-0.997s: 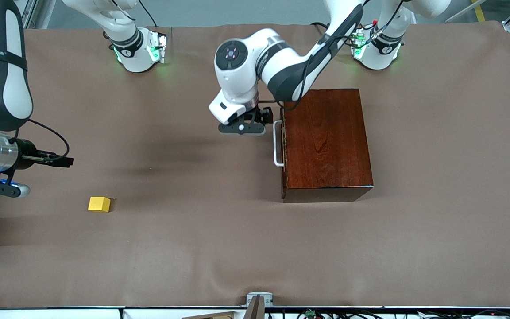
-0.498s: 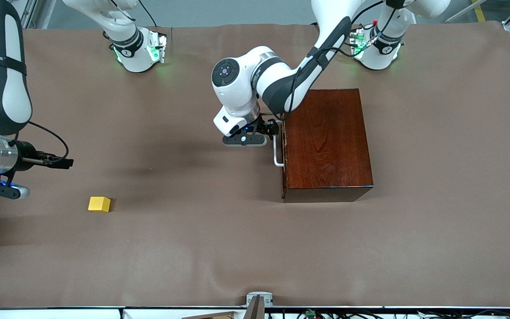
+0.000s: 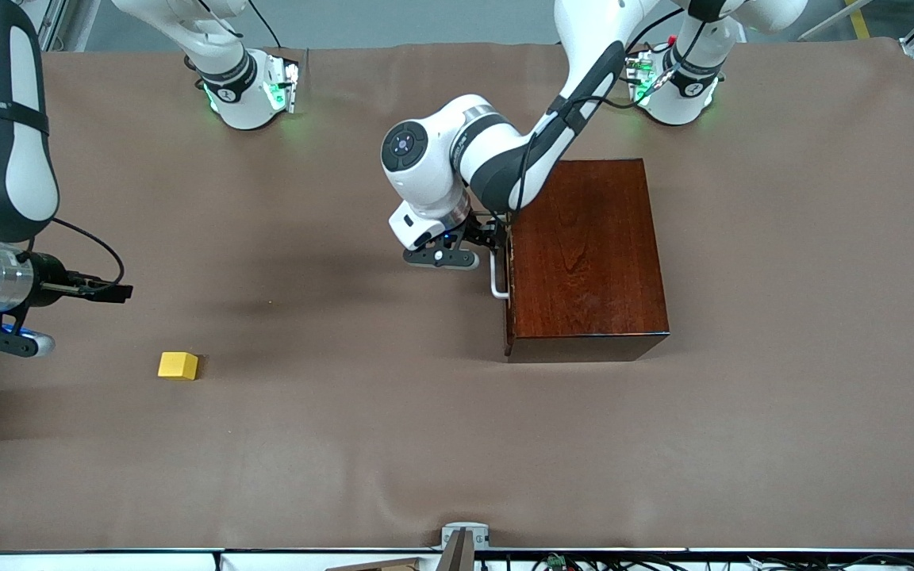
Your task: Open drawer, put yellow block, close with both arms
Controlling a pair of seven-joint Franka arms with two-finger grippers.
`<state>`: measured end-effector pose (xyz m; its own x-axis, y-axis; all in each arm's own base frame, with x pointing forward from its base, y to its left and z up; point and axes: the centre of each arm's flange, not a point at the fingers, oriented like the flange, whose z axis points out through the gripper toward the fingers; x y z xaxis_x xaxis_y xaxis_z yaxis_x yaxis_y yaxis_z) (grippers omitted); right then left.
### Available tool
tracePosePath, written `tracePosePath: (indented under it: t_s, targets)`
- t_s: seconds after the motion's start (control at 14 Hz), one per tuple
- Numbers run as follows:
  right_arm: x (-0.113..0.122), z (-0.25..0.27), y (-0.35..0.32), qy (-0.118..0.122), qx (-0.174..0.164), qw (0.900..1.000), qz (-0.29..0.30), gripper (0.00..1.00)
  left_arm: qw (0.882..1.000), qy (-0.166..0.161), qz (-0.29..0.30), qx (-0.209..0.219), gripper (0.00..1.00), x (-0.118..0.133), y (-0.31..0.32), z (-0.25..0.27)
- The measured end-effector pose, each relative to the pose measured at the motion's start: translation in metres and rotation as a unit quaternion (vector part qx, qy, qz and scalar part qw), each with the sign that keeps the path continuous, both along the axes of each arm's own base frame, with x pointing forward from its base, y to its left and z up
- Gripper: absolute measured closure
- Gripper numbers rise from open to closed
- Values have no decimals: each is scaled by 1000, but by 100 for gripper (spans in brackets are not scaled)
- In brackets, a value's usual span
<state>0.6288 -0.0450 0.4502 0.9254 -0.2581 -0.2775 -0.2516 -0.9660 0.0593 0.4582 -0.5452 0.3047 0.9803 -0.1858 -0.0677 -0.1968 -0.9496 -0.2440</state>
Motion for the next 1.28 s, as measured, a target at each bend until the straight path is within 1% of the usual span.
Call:
tracePosePath:
  t_s: [0.43, 0.64, 0.93, 1.14, 1.28]
  targets:
    - [0, 0, -1, 0, 0, 1000, -1, 0, 1000, 8, -2, 9, 0, -1, 1, -14]
    - [0, 0, -2, 0, 0, 1000, -1, 0, 1000, 7, -3, 6, 0, 0, 0, -16]
    - [0, 0, -2, -1, 0, 1000, -1, 0, 1000, -10, 9, -8, 0, 7, 0, -14]
    - [0, 0, -1, -2, 8, 1000, -4, 0, 999, -24, 21, -24, 0, 10, -4, -13]
    - [1, 1, -5, -8, 11, 1000, -10, 0, 999, -32, 28, -33, 0, 11, -7, -13]
